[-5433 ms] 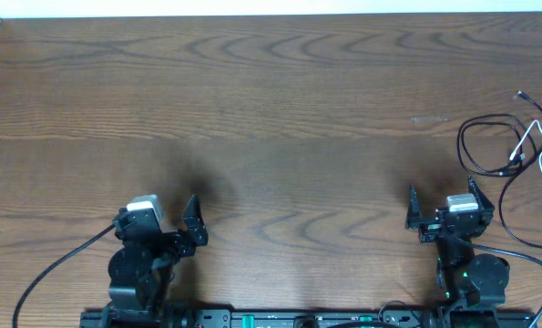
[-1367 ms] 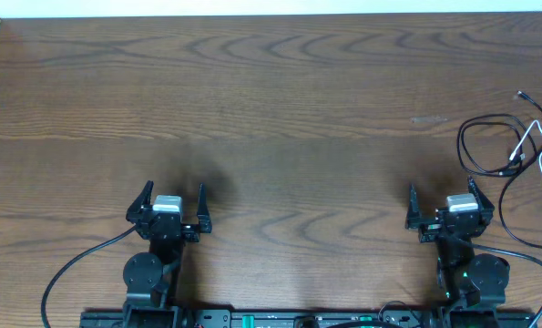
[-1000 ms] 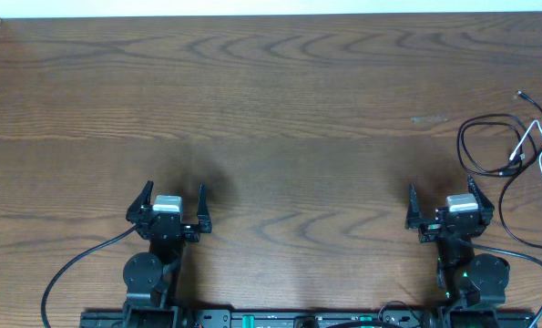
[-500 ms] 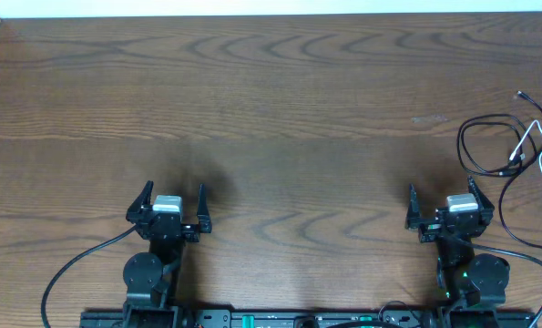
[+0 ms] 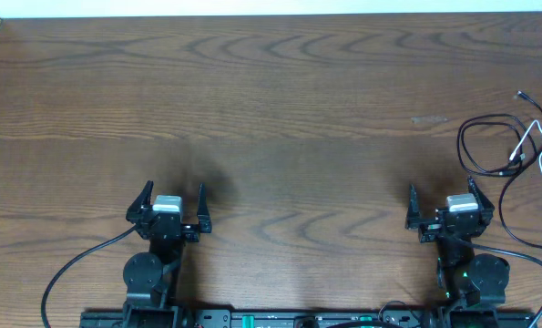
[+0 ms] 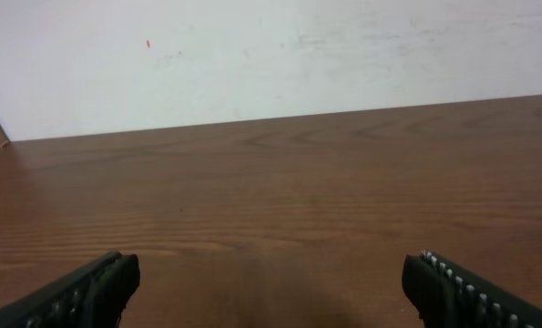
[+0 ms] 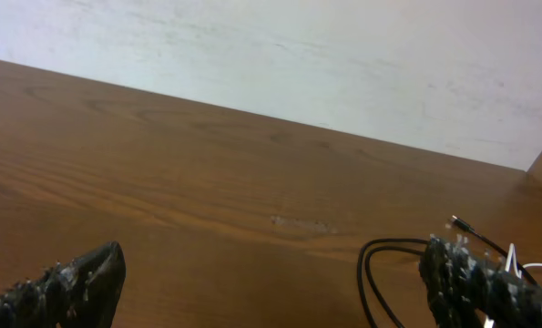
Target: Untangle cables
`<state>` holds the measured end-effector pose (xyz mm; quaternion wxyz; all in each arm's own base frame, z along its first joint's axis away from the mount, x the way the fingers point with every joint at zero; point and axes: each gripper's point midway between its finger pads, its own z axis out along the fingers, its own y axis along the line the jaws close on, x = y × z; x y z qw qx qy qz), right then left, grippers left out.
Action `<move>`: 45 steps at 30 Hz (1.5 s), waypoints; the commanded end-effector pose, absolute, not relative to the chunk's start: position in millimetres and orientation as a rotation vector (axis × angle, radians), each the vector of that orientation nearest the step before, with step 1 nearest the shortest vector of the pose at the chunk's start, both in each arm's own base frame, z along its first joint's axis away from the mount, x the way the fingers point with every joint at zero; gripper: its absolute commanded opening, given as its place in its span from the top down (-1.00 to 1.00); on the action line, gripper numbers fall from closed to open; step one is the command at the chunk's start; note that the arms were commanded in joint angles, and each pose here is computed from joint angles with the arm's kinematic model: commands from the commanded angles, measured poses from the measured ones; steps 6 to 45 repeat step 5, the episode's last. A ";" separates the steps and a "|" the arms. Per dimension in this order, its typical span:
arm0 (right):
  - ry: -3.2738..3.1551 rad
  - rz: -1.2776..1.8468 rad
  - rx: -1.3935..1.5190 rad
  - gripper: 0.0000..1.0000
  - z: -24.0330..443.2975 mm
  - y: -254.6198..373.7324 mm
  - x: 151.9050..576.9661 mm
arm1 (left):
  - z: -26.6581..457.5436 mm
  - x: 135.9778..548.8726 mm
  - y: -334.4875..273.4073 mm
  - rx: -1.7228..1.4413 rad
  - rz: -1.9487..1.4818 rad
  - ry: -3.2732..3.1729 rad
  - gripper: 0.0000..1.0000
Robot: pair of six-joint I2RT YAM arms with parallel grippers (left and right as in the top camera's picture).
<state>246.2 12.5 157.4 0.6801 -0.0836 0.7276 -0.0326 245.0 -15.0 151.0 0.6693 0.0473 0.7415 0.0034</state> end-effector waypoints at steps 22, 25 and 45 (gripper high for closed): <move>1.633 -0.084 -0.187 -0.99 157.3 10.6 246.0 | 136.6 243.7 -11.1 0.094 0.024 1.723 -0.96; 1.633 -0.084 -0.187 -0.99 157.3 10.6 246.0 | 136.6 243.7 -11.1 0.094 0.024 1.723 -0.96; 1.633 -0.084 -0.187 -0.99 157.3 10.6 246.0 | 136.6 243.7 -11.1 0.094 0.024 1.723 -0.96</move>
